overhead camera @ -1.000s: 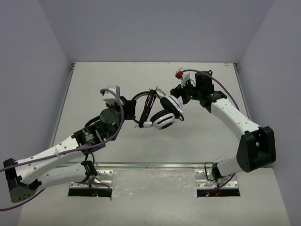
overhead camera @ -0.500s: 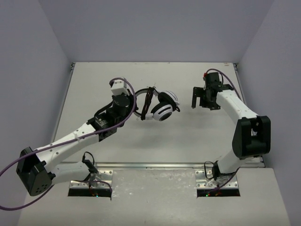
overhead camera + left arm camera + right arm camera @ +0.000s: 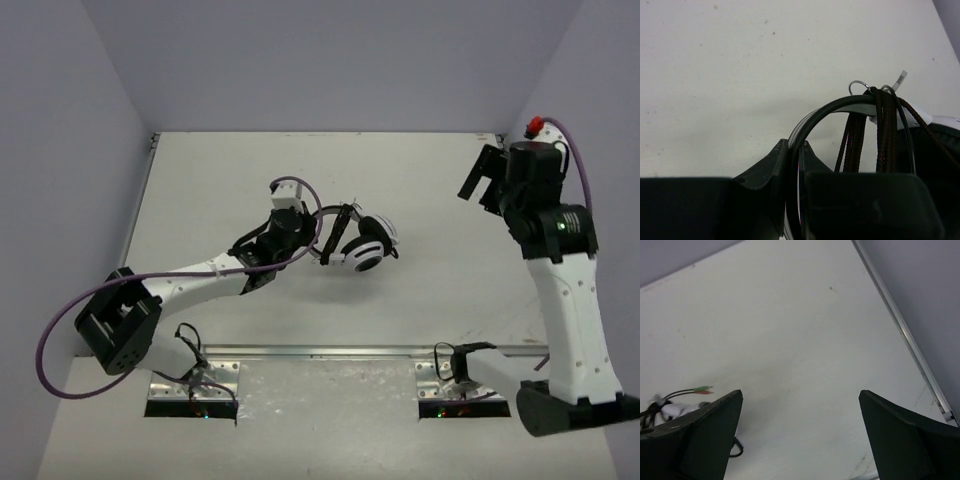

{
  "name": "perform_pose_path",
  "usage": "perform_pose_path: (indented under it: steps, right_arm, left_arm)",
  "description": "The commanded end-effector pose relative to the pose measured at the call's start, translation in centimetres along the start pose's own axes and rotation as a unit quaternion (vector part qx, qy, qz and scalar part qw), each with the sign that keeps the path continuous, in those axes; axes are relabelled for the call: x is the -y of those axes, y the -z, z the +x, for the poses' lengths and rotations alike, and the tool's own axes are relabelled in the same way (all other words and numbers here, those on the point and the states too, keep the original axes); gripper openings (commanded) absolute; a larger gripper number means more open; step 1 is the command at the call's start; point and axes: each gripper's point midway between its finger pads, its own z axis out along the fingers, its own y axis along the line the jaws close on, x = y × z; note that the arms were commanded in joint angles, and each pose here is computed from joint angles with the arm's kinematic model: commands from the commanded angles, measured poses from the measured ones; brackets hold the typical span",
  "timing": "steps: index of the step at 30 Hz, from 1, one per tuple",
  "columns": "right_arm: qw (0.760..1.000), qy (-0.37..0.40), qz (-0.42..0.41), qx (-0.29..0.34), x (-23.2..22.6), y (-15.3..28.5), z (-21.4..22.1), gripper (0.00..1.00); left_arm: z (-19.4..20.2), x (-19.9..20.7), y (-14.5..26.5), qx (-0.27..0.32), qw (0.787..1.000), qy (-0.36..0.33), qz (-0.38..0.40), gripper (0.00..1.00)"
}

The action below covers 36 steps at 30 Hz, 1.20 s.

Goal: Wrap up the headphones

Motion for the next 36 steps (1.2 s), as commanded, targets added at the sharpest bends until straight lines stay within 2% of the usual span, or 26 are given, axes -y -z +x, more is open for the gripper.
perform_pose_path:
  steps: [1, 4, 7, 11, 16, 24, 28, 31, 36]
  right_arm:
    - [0.996, -0.004, -0.084, 0.011, -0.8, 4.6, 0.3, 0.99]
    - [0.982, 0.005, -0.186, 0.002, -3.1, 7.4, 1.4, 0.99]
    - [0.973, 0.016, -0.230, -0.015, -3.8, 8.7, 3.1, 0.99]
    - [0.965, 0.030, -0.258, -0.030, -3.8, 9.3, 5.7, 0.99]
    - [0.963, 0.043, -0.264, -0.040, -3.3, 9.0, 7.9, 0.99]
    - [0.958, 0.042, -0.281, -0.050, -3.5, 8.8, 9.6, 0.99]
    - [0.957, 0.044, -0.282, -0.056, -3.5, 8.4, 10.3, 0.99]
    - [0.956, 0.044, -0.286, -0.056, -3.6, 8.4, 10.4, 0.99]
    - [0.954, 0.045, -0.291, -0.063, -3.8, 8.0, 11.1, 0.99]
  left_arm:
    - [-3.5, 4.3, -1.0, 0.068, 0.993, 0.070, 0.069, 0.00]
    - [-2.0, 5.8, -1.6, 0.057, 0.993, 0.070, 0.078, 0.00]
    - [-0.1, 7.2, -2.0, 0.047, 0.993, 0.061, 0.086, 0.00]
    - [3.4, 7.9, -1.7, 0.026, 0.994, 0.057, 0.091, 0.00]
    - [7.2, 6.9, -0.7, -0.002, 0.993, 0.080, 0.092, 0.00]
    - [10.7, 5.7, 0.7, -0.019, 0.993, 0.091, 0.073, 0.01]
    - [12.2, 5.4, 0.9, -0.028, 0.992, 0.091, 0.080, 0.11]
    - [13.1, 5.1, 1.0, -0.036, 0.992, 0.091, 0.078, 0.15]
    - [14.0, 4.3, 1.7, -0.039, 0.991, 0.102, 0.070, 0.30]
